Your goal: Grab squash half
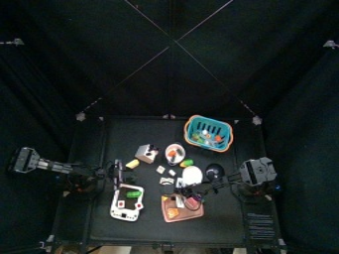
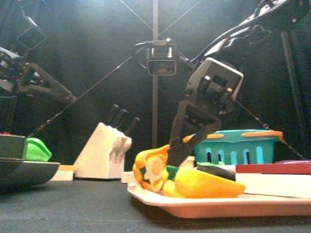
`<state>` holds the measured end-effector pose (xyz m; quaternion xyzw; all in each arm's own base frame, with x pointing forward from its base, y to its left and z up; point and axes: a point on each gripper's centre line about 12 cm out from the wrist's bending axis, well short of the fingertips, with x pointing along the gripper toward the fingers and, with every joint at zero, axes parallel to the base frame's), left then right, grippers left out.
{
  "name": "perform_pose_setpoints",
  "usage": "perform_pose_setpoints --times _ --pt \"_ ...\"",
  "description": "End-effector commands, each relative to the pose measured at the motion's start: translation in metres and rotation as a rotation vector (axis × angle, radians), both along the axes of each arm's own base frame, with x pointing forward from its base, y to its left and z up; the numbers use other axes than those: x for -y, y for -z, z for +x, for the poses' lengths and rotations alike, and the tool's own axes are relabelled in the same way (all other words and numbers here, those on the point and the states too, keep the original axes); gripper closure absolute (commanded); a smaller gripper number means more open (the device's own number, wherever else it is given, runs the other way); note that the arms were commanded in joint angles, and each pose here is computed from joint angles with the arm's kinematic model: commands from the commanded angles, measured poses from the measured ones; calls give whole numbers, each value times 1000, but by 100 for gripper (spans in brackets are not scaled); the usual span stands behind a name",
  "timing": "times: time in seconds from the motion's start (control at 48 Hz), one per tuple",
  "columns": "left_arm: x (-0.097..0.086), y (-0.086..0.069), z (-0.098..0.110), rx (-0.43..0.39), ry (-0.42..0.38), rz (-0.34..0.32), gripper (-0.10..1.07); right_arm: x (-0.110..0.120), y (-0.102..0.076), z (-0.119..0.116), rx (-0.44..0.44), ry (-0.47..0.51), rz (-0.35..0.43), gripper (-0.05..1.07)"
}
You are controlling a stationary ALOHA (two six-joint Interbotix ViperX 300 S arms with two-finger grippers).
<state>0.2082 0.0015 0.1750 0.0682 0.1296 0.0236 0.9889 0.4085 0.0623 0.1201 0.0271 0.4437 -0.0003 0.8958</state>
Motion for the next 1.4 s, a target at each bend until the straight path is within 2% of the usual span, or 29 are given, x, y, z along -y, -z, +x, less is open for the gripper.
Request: perform_pose_setpoints --times 0.0,0.25,0.521,0.792,1.146,1.375 --pt "1 -4 3 12 3 -1 24 -2 -22 7 65 -3 14 22" --pt "1 -4 3 14 3 -1 24 0 -21 8 69 -7 8 10" --pt "1 -3 2 5 5 -1 24 -1 -19 13 73 -28 -12 10" --pt "1 -2 2 0 6 -2 24 -3 -4 18 43 -40 -27 10" --pt "1 -2 3 -1 6 -2 24 0 -1 16 9 -27 -42 13" --pt "1 -2 2 -1 6 -2 24 0 -1 15 4 -25 -44 28"
